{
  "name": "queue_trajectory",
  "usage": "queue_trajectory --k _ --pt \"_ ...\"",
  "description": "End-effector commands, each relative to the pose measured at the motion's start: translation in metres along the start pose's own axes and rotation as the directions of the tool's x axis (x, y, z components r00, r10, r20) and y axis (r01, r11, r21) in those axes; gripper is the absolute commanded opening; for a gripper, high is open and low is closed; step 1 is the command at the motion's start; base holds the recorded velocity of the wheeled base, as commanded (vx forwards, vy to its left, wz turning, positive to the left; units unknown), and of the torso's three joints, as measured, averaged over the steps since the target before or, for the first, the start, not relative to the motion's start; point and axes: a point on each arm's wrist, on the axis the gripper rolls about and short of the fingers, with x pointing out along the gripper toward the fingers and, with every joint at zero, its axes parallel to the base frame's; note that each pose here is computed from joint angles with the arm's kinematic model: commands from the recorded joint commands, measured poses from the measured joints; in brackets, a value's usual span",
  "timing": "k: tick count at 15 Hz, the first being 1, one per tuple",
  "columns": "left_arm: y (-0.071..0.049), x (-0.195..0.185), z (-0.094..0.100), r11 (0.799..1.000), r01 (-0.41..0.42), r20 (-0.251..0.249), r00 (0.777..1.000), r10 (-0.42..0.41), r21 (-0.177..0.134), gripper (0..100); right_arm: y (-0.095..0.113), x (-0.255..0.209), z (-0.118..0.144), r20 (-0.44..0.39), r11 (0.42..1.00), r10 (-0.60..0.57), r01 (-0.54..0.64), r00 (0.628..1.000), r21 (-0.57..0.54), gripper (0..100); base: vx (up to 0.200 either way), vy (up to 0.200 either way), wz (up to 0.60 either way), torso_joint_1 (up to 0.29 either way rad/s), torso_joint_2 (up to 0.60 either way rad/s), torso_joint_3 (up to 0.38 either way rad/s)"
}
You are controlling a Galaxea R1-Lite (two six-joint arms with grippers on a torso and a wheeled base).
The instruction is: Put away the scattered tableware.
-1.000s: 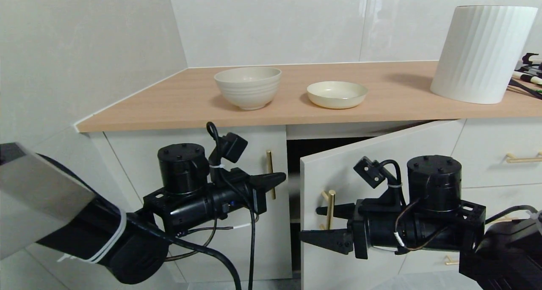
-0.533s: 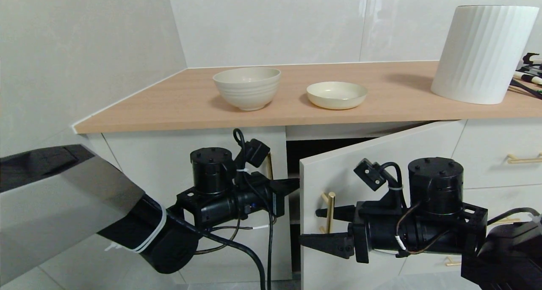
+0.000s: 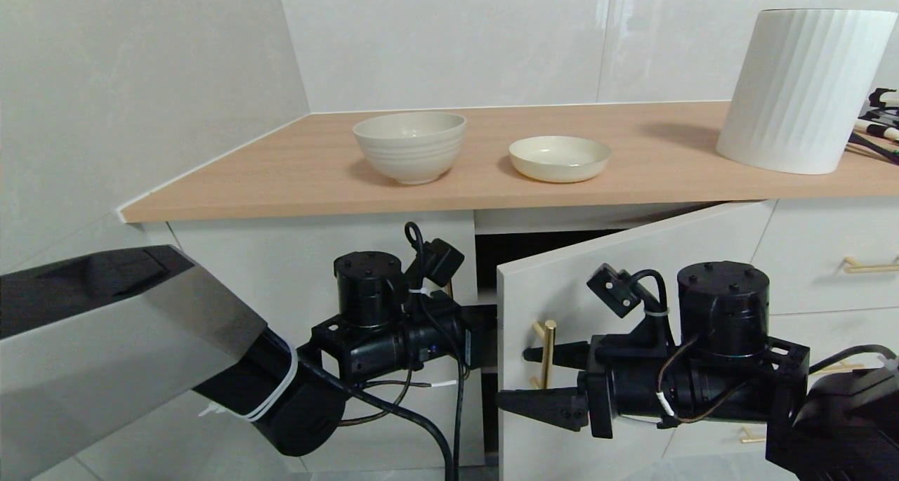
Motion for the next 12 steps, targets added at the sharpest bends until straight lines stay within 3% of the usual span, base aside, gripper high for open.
queue_trajectory --k 1,2,3,6,12 --pt "-0.001 0.0 0.002 1.0 0.003 0.007 1.0 -0.003 0.003 0 0.001 -0.001 0.002 0.007 1.0 0.0 0.0 1.0 -0.005 100 0.0 0.0 0.0 0.0 0.0 0.0" --pt "-0.005 0.004 0.008 0.996 0.09 0.018 0.996 -0.09 0.016 0 0.0 -0.003 -0.003 -0.007 1.0 -0.006 0.006 1.0 0.007 100 0.0 0.0 0.0 0.0 0.0 0.0" --pt "-0.01 0.006 0.01 0.994 0.111 0.021 0.994 -0.111 0.023 0 -0.003 -0.003 -0.003 -0.006 1.0 -0.015 0.015 1.0 0.011 100 0.0 0.0 0.0 0.0 0.0 0.0" --pt "-0.012 0.005 0.01 0.994 0.109 0.02 0.994 -0.109 0.021 0 -0.006 -0.005 -0.002 0.002 1.0 -0.026 0.026 1.0 0.012 100 0.0 0.0 0.0 0.0 0.0 0.0" --pt "-0.015 0.007 0.009 0.993 0.119 0.02 0.993 -0.12 0.024 0 -0.04 -0.035 0.004 0.057 0.985 -0.166 0.163 0.985 0.052 100 0.0 0.0 0.0 0.0 0.0 0.0"
